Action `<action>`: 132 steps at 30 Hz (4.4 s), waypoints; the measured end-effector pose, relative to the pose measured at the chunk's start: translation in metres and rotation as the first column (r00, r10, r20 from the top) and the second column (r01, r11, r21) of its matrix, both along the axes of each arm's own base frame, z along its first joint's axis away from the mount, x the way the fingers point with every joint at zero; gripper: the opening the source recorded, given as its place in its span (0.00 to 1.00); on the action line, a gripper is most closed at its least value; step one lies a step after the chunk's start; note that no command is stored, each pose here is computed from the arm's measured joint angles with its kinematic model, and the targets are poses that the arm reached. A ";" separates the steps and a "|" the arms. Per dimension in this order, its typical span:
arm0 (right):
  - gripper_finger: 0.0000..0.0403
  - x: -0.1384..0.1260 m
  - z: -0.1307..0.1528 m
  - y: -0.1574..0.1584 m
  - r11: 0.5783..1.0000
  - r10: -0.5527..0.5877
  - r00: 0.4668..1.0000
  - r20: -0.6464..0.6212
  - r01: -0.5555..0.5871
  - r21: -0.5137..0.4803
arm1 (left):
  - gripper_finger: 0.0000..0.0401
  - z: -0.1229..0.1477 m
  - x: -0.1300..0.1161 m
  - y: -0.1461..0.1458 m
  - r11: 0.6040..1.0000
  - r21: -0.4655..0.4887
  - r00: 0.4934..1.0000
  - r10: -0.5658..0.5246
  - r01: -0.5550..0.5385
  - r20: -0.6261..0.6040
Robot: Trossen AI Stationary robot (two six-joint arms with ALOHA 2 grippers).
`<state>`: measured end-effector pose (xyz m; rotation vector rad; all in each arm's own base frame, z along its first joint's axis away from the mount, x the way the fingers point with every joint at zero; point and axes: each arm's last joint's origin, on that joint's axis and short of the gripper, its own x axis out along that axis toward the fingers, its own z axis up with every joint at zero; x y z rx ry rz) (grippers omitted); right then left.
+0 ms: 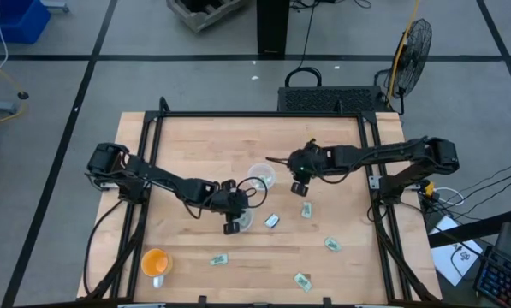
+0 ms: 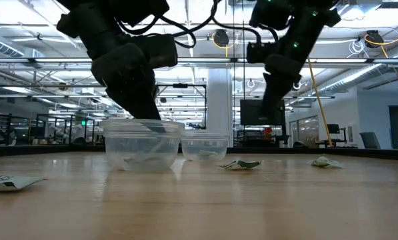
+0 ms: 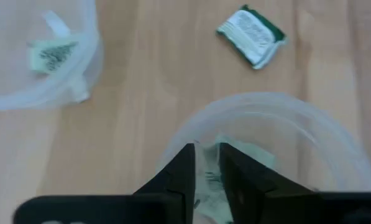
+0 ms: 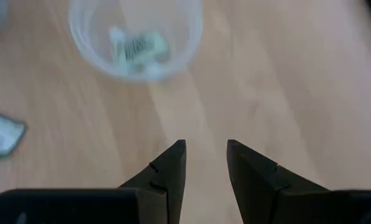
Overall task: Pick and place Stevia / Truvia into bins
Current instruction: Put the stevia packet into the bottom transparent container, then put the stevia packet into the top transparent container
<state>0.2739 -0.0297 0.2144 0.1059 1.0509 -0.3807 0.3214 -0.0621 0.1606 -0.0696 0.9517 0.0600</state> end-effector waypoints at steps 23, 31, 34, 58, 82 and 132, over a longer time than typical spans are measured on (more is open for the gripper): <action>0.27 -0.030 -0.040 0.013 0.956 -0.113 0.974 -0.194 0.160 0.244 | 0.35 0.092 -0.028 -0.001 1.000 -0.015 0.955 -0.010 0.015 0.298; 0.27 -0.044 -0.065 0.020 0.860 -0.176 0.954 -0.243 0.269 0.434 | 0.35 0.099 -0.031 0.001 0.997 0.078 0.943 -0.042 0.017 0.330; 0.27 -0.045 -0.074 0.023 0.824 -0.154 0.968 -0.200 0.238 0.515 | 0.35 0.098 -0.030 0.003 0.992 0.119 0.943 -0.070 0.032 0.326; 0.27 -0.041 -0.076 0.026 0.817 -0.121 0.985 -0.122 0.169 0.551 | 0.35 0.103 -0.023 0.026 0.982 0.190 0.928 -0.069 -0.002 0.367; 0.27 -0.037 -0.076 0.032 0.768 -0.181 0.979 -0.098 0.203 0.608 | 0.35 0.103 -0.023 0.025 0.987 0.158 0.928 -0.059 0.000 0.369; 0.00 -0.040 -0.083 0.026 0.794 -0.063 0.998 -0.016 0.059 0.605 | 0.35 0.101 -0.024 0.026 0.984 0.180 0.934 -0.078 0.015 0.348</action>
